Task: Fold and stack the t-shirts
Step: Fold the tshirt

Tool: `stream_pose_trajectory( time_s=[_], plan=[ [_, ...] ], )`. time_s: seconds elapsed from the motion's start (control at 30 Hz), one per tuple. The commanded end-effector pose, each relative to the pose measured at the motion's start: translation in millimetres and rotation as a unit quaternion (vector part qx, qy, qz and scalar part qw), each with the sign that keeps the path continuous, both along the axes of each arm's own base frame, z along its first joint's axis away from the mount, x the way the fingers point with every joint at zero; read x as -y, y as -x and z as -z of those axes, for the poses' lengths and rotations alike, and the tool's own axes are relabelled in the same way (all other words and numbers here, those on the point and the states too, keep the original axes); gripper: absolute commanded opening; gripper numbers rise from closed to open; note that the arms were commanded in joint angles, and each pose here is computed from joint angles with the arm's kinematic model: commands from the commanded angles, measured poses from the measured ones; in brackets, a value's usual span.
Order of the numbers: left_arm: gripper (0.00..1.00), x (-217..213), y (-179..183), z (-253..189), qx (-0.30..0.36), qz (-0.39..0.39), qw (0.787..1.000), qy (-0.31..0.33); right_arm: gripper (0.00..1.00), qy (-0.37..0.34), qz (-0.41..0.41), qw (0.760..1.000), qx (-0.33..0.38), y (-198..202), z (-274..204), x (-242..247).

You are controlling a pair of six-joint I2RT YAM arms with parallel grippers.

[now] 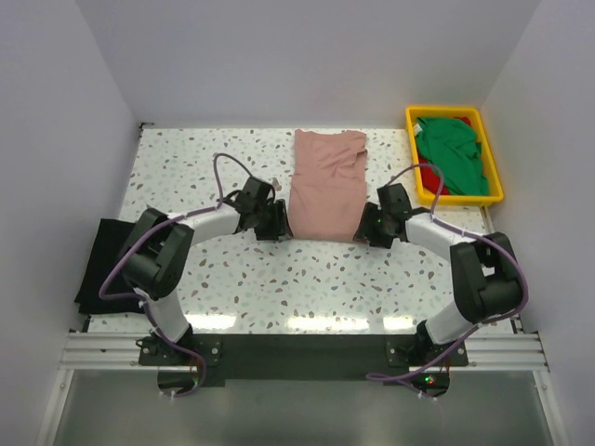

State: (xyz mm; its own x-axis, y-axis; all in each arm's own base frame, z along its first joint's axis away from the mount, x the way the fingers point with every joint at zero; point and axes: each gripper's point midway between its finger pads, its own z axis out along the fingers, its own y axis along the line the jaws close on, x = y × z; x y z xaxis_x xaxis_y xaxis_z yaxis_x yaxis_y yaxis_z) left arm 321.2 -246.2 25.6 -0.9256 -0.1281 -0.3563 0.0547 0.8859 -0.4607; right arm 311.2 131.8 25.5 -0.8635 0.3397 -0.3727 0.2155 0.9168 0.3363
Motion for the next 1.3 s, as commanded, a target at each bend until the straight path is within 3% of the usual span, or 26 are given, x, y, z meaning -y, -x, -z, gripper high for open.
stream_pose_trajectory(
  time_s=[0.0,0.27,0.53,0.67,0.77,0.8,0.87,1.17,1.27],
  plan=[
    [0.55,9,-16,-20,0.041,-0.009,0.998,0.038,0.56,-0.019,0.028,0.998,0.043,-14,-13,-1],
    [0.55,13,-17,-9,0.032,-0.019,0.998,0.044,0.54,-0.034,0.044,0.998,0.035,-11,-4,-4],
    [0.46,18,-17,4,0.014,-0.034,0.998,0.057,0.47,-0.041,0.051,0.997,0.031,-12,0,-6],
    [0.33,18,-15,7,0.007,-0.041,0.997,0.060,0.42,-0.041,0.051,0.997,0.032,-13,0,-4],
    [0.17,21,-15,6,0.002,-0.047,0.997,0.068,0.35,-0.040,0.048,0.998,0.032,-15,0,-3],
    [0.07,22,-15,6,0.000,-0.047,0.997,0.069,0.32,-0.040,0.043,0.998,0.033,-16,0,-4],
    [0.00,23,-14,7,-0.007,-0.054,0.996,0.071,0.28,-0.043,0.039,0.998,0.033,-15,-1,-5],
    [0.00,8,9,-10,-0.007,-0.082,0.995,0.054,0.01,-0.058,-0.011,0.998,0.006,8,-8,-12],
    [0.00,-4,27,-10,-0.012,-0.091,0.995,0.048,0.00,-0.064,-0.028,0.998,-0.007,26,-6,-12]
  ],
)
